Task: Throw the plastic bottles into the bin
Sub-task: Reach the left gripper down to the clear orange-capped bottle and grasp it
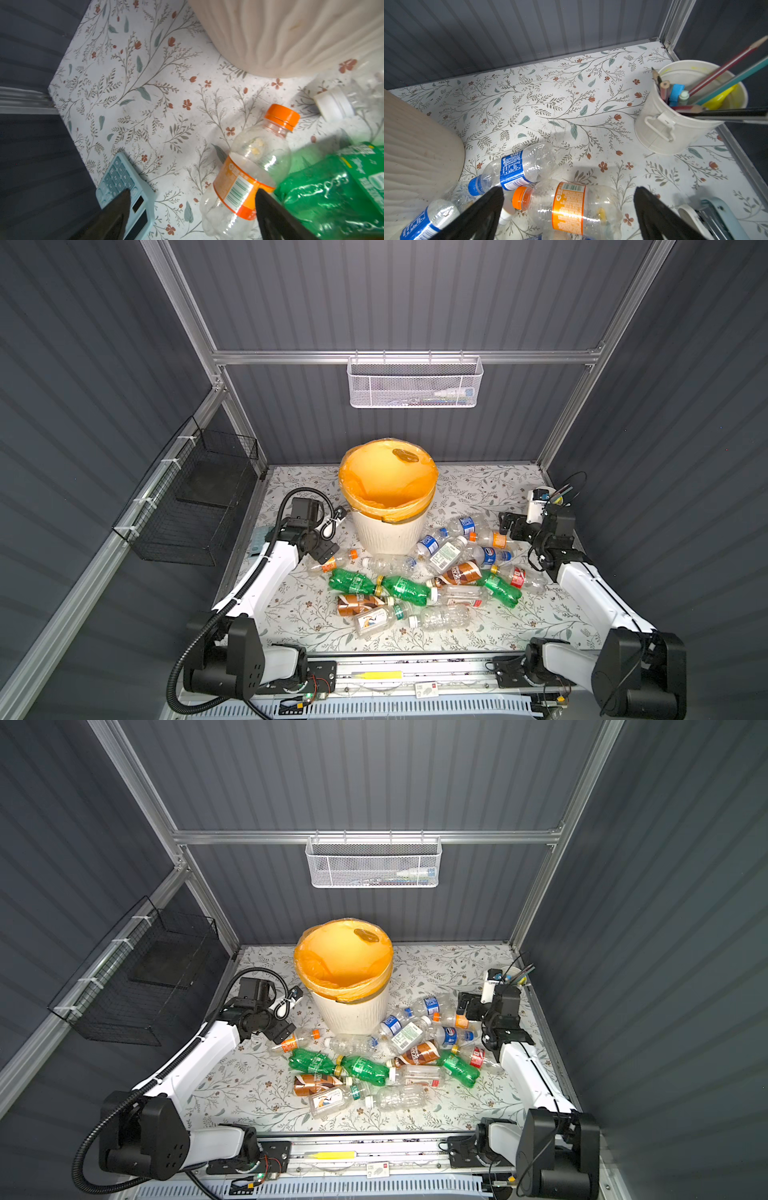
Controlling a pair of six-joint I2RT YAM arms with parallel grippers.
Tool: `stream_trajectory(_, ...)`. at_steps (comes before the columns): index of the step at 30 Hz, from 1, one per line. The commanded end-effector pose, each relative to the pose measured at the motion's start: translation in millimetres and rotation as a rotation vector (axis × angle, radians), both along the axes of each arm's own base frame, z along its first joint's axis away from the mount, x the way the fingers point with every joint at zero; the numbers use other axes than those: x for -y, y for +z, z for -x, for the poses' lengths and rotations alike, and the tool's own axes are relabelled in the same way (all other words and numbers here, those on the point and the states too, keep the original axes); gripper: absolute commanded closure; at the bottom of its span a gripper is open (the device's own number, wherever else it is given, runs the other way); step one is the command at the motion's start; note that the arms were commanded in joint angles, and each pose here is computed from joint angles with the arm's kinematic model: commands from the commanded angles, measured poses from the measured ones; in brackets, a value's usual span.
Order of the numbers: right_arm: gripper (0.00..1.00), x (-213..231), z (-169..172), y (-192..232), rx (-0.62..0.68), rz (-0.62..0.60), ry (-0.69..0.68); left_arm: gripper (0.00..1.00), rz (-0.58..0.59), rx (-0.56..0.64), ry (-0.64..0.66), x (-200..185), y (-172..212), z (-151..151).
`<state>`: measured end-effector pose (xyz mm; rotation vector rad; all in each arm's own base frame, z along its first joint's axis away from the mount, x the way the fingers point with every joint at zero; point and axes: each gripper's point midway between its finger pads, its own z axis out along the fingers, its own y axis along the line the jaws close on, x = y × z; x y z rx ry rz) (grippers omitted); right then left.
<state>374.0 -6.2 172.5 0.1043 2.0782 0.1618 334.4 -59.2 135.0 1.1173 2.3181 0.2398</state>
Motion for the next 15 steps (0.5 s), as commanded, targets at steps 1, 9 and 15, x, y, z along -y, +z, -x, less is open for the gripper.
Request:
stream_trajectory(1, 0.01, 0, -3, 5, 0.003, 0.004, 0.009, 0.08, 0.028, -0.077, -0.093, 10, -7, 23)
stream_trajectory(9, 0.01, -1, -6, -3, -0.018, -0.002, 0.018, 0.12, 0.034, -0.16, -0.097, 12, -22, 33)
stream_trajectory(15, 0.01, -1, -6, -4, -0.018, 0.001, 0.02, 0.15, 0.004, -0.192, -0.084, 9, -35, 37)
